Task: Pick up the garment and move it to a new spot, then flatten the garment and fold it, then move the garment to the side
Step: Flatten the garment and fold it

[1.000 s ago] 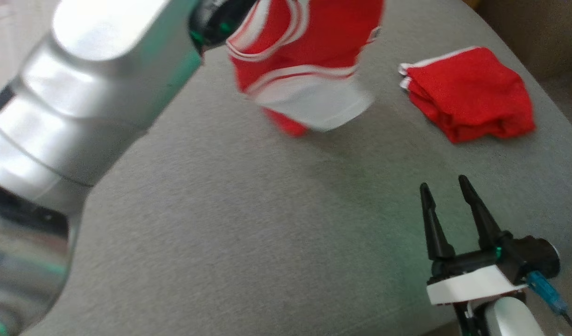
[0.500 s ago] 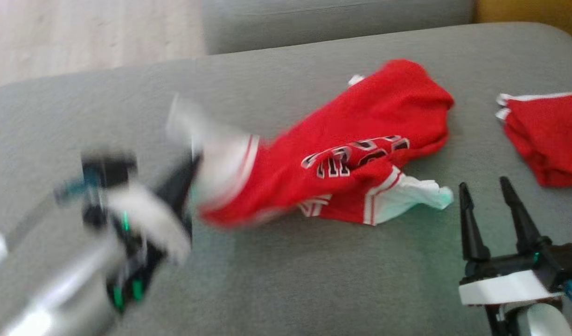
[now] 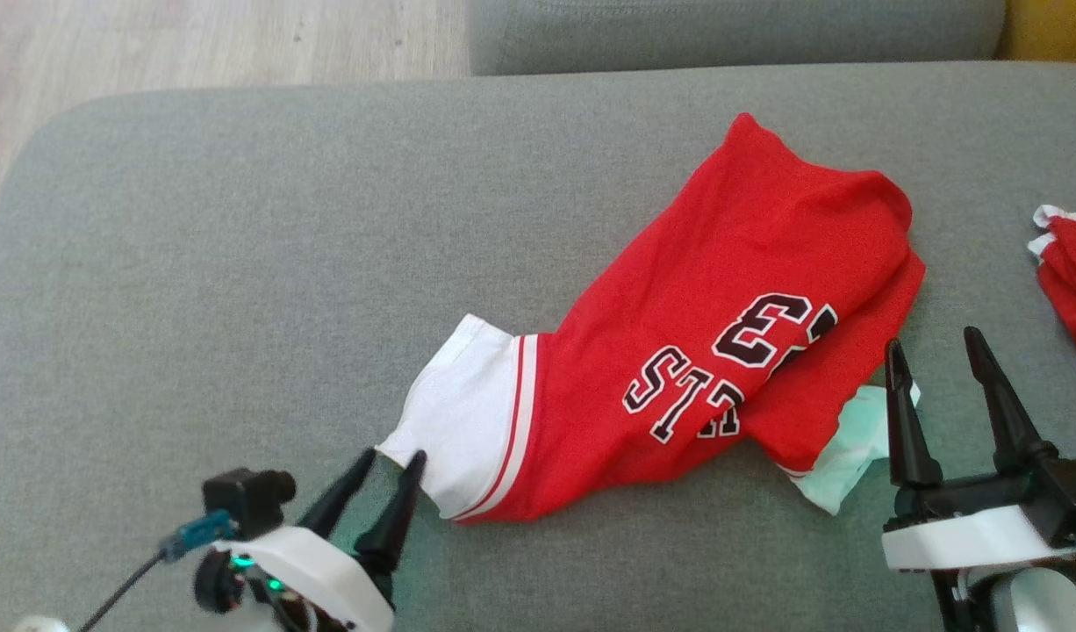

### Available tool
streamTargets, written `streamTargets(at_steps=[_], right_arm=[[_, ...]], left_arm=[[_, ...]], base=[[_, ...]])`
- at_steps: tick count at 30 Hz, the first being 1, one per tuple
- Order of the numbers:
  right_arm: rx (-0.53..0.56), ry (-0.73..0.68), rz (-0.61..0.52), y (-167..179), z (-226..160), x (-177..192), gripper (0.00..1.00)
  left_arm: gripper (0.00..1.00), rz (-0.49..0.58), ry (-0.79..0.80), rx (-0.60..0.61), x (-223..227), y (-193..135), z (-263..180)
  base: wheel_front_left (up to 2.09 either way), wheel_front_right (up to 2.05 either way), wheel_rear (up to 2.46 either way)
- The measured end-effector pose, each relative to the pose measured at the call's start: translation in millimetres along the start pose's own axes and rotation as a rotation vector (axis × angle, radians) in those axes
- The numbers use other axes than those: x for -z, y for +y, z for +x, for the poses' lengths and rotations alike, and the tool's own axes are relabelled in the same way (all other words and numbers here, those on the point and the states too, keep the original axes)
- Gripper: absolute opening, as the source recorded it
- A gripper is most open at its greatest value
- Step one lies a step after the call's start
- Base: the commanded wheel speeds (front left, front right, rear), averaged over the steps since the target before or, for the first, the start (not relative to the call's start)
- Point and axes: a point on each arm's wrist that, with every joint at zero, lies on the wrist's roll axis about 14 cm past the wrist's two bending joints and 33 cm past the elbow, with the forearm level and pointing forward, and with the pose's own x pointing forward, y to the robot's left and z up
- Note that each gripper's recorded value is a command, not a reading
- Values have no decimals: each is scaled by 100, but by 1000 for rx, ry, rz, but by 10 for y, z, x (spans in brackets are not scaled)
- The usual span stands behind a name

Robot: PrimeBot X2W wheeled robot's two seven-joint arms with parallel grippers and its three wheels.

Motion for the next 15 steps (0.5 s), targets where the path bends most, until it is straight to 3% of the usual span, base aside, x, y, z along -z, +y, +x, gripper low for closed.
streamTargets(at_steps=[3, 9, 11, 15], right_arm=[[-6, 13, 2, 16, 17, 45, 100], [-17, 34, 6, 41, 59, 127, 100], [-21, 38, 8, 54, 69, 141, 100], [-1, 16, 3, -12, 108, 74, 100]], left_arm=[[100, 73, -35, -37, -138, 112, -26], [100, 355, -119, -99, -853, 339, 62], [100, 376, -121, -84, -998, 284, 165], [100, 346, -62, -101, -874, 290, 314]], base=[[0, 0, 0], [0, 0, 0], [0, 0, 0], [0, 0, 0]])
